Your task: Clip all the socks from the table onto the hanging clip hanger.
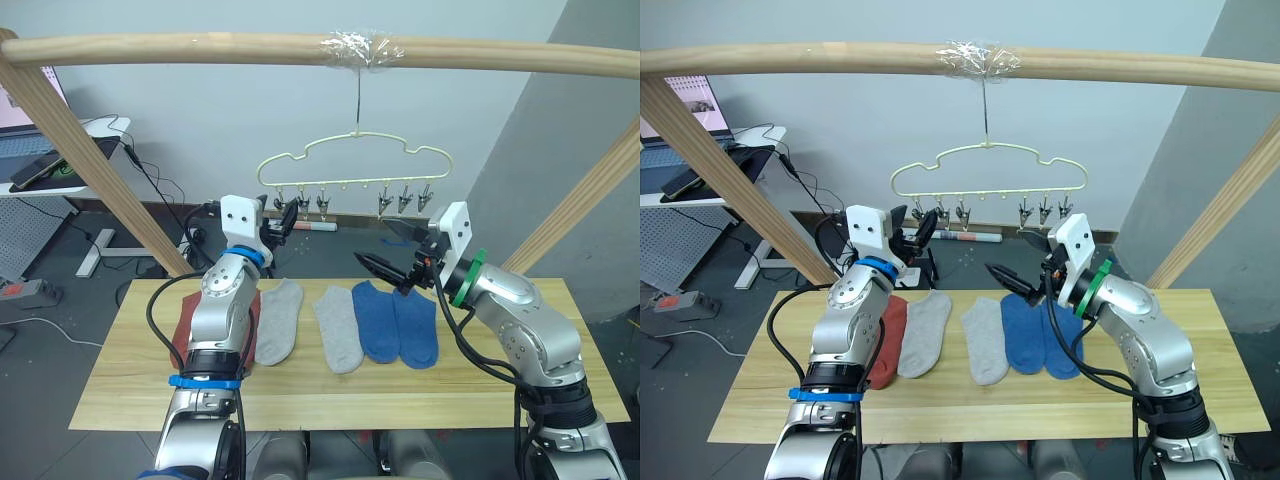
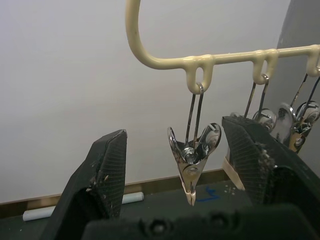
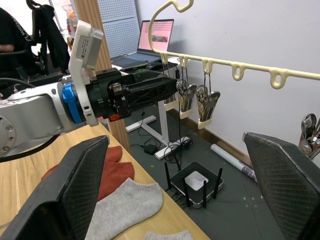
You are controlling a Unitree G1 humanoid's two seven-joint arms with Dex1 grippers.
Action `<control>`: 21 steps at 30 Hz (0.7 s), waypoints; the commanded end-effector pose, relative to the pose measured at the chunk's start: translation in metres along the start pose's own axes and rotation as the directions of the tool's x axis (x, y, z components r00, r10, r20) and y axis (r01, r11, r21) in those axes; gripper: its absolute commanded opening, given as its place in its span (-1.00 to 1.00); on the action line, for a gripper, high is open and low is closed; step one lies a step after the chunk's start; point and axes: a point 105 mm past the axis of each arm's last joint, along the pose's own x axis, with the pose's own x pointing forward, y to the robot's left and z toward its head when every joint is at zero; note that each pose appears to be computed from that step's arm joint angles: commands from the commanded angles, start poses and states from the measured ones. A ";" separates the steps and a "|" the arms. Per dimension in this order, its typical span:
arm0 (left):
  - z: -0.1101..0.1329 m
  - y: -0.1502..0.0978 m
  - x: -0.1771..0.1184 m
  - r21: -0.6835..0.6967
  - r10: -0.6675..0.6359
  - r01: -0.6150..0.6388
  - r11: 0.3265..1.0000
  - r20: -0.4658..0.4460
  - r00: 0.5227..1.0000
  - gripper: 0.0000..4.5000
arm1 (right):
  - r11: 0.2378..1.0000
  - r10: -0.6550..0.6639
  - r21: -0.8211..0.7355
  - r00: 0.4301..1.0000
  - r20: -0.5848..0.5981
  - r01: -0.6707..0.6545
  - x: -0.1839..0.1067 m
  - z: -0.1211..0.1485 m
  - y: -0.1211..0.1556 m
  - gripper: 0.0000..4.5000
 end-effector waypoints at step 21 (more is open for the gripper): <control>0.015 -0.006 0.000 0.085 -0.061 0.057 0.995 0.047 0.997 -1.00 | 0.975 -0.217 -0.018 0.917 -0.336 0.224 -0.032 -0.090 -0.020 1.00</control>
